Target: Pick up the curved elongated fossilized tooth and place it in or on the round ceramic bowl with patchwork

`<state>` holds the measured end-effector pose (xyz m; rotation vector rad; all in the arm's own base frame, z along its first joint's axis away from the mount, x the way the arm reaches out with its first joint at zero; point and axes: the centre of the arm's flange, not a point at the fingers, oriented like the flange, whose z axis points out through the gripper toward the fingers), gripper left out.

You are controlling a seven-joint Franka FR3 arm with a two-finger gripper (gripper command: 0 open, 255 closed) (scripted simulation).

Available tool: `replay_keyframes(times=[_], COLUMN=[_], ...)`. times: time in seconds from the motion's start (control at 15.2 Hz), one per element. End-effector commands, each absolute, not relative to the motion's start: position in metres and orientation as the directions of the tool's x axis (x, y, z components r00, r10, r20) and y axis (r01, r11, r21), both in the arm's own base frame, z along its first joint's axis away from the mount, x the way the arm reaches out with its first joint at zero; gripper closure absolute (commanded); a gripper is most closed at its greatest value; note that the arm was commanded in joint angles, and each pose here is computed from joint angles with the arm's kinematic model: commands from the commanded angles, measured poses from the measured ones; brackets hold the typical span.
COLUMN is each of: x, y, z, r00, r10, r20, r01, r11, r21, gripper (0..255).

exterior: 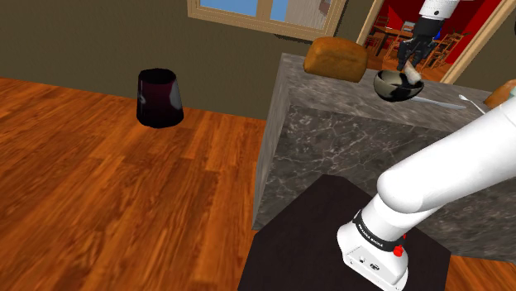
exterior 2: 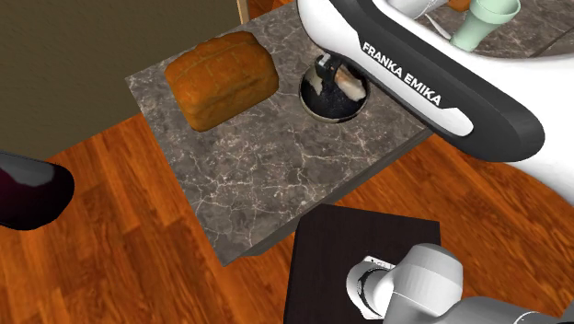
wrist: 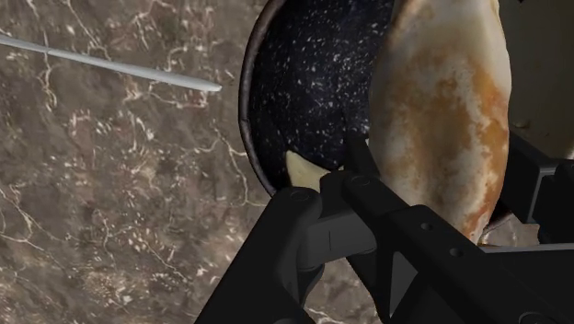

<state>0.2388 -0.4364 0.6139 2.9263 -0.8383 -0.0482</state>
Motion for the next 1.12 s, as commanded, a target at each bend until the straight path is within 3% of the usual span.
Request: replay_keyframes(times=[0.0, 0.53, 0.59, 0.92, 1.06], x=[0.239, 0.239, 0.239, 0.239, 0.240], y=[-0.435, -0.435, -0.435, -0.436, -0.433], z=[0.603, 0.596, 0.596, 0.596, 0.623], r00=[0.848, 0.848, 0.848, 0.848, 0.848], r10=[-0.530, -0.530, -0.530, -0.530, -0.530], r20=[-0.003, -0.003, -0.003, -0.003, -0.003], r01=[-0.526, -0.526, -0.526, -0.526, -0.526], r11=[-0.844, -0.844, -0.844, -0.844, -0.844], r21=[0.102, 0.102, 0.102, 0.102, 0.102], gripper=[255, 255, 0, 0, 0])
